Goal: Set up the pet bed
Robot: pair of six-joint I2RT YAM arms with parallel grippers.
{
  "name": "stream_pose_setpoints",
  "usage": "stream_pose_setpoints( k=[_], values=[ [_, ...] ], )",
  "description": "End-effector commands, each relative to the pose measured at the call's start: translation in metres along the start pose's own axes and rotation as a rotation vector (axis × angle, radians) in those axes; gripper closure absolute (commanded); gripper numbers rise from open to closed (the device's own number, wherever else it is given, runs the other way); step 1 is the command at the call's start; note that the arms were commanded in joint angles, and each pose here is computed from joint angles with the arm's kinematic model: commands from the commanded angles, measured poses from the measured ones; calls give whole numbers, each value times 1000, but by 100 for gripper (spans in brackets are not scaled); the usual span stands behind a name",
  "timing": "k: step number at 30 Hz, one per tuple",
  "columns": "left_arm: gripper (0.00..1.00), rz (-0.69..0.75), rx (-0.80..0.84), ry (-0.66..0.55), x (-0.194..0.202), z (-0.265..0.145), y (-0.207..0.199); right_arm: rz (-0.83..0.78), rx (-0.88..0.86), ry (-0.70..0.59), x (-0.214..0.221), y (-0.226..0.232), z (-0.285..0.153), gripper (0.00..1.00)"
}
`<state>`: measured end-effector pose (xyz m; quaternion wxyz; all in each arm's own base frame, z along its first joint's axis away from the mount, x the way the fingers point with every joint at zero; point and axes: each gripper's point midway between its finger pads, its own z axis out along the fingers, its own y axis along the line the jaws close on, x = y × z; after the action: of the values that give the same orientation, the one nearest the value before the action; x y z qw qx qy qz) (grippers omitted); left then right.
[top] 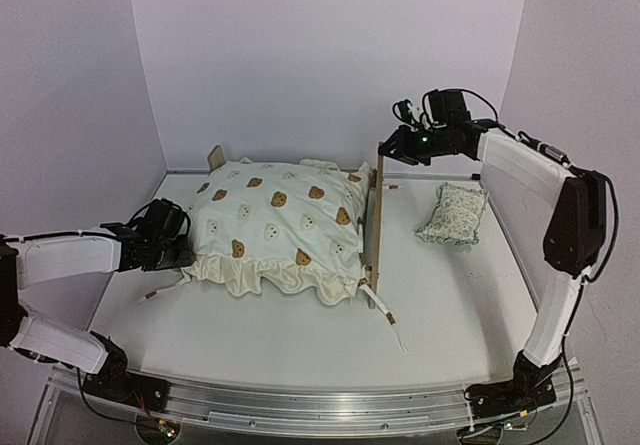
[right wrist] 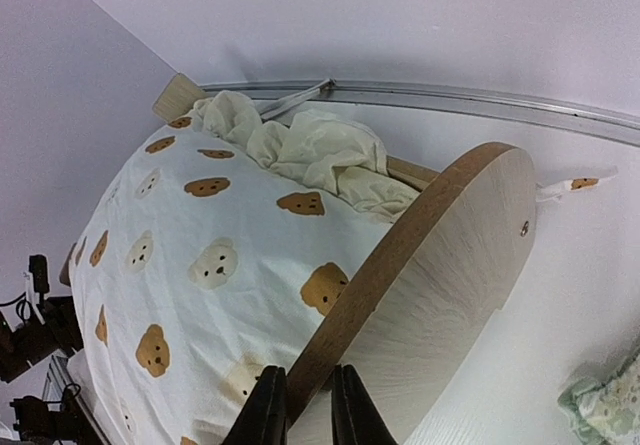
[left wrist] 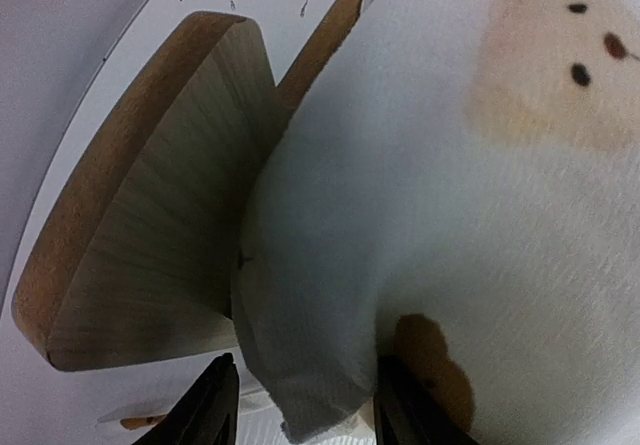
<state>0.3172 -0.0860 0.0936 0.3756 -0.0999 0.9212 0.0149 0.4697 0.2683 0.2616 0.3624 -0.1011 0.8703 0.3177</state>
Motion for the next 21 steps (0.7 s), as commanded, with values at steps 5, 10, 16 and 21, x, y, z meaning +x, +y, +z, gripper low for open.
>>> stream_pose_setpoints(
  k=[5, 10, 16, 21],
  values=[
    [54, -26, 110, -76, -53, 19, -6, 24, -15, 122, 96, 49, -31, 84],
    [55, -45, 121, -59, -67, 33, -2, 34, -91, 130, 126, 69, -47, 75],
    [48, -67, 169, -24, -58, 17, -4, -45, 24, 23, 101, 48, -71, 46],
    [41, -87, 187, -39, -54, -15, 6, 58, 65, -50, 54, 2, -81, 43]
  ],
)
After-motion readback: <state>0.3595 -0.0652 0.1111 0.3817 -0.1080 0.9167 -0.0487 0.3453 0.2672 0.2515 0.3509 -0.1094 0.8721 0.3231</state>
